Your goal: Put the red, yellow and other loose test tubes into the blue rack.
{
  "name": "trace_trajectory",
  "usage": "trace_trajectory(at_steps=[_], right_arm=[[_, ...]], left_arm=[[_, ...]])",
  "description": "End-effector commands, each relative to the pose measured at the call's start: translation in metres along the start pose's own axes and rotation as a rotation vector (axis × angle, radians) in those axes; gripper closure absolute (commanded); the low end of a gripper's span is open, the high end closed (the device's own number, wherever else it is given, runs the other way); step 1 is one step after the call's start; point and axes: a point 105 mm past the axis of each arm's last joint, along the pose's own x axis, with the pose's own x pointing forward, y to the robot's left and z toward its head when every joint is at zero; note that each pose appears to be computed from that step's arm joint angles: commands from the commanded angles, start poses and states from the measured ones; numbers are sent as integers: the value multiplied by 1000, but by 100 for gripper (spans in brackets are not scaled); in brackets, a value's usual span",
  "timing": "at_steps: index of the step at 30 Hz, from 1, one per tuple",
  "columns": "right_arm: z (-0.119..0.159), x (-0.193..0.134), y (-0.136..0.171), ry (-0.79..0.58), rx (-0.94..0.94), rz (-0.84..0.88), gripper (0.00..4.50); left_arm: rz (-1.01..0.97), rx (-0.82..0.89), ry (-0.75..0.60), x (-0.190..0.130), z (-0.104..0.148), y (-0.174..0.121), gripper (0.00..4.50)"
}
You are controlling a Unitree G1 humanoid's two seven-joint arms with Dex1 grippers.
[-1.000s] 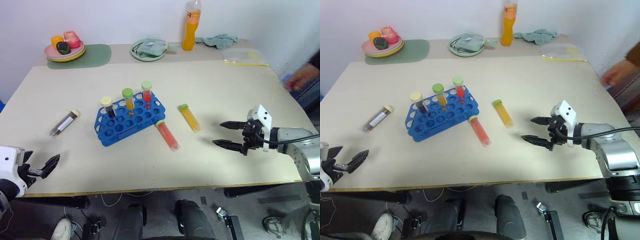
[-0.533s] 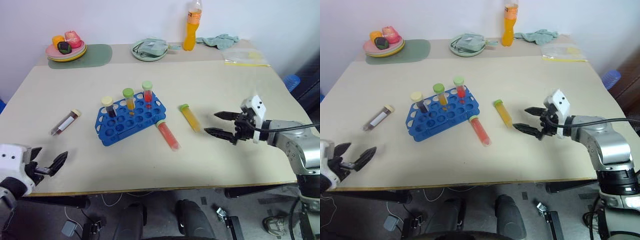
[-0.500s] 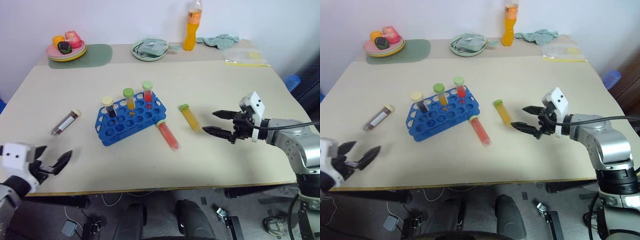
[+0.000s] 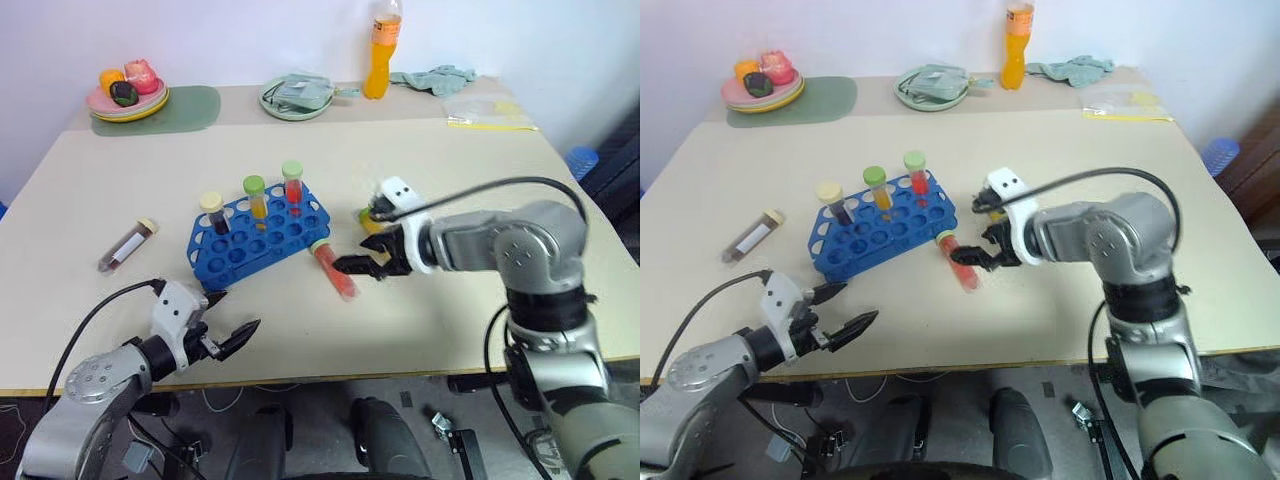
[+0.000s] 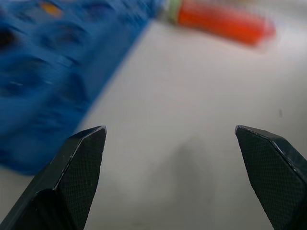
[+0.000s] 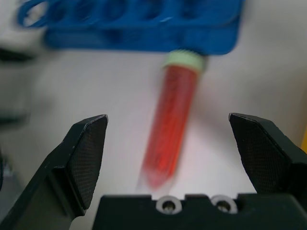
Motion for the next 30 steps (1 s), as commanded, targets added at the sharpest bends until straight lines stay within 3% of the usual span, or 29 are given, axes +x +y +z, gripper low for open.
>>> trace_trajectory(at_steps=[1, 11, 14, 18, 20, 24, 28, 30], right_arm=[[14, 8, 9, 18, 11, -10, 0], [10, 46, 17, 162, 128, -114, 0], [3, 49, 13, 193, 126, -155, 91], [0, 51, 20, 201, 105, -133, 293], [5, 47, 25, 184, 80, -114, 372], [10, 28, 46, 135, 6, 56, 376], [19, -7, 77, -72, -226, 212, 376], [49, -23, 76, -399, -353, 187, 376]], left_arm=[[-18, 50, -29, 0, 5, -7, 6], [6, 70, -58, 1, 6, -15, 6], [12, 67, -62, 1, 7, -16, 0], [28, 69, -63, 1, 6, -15, 0], [38, 67, -61, -1, 4, -13, 0], [55, 64, -51, -6, -3, -5, 0], [76, 68, -46, -10, -9, 3, 0], [87, 67, -50, -12, -11, 4, 0]])
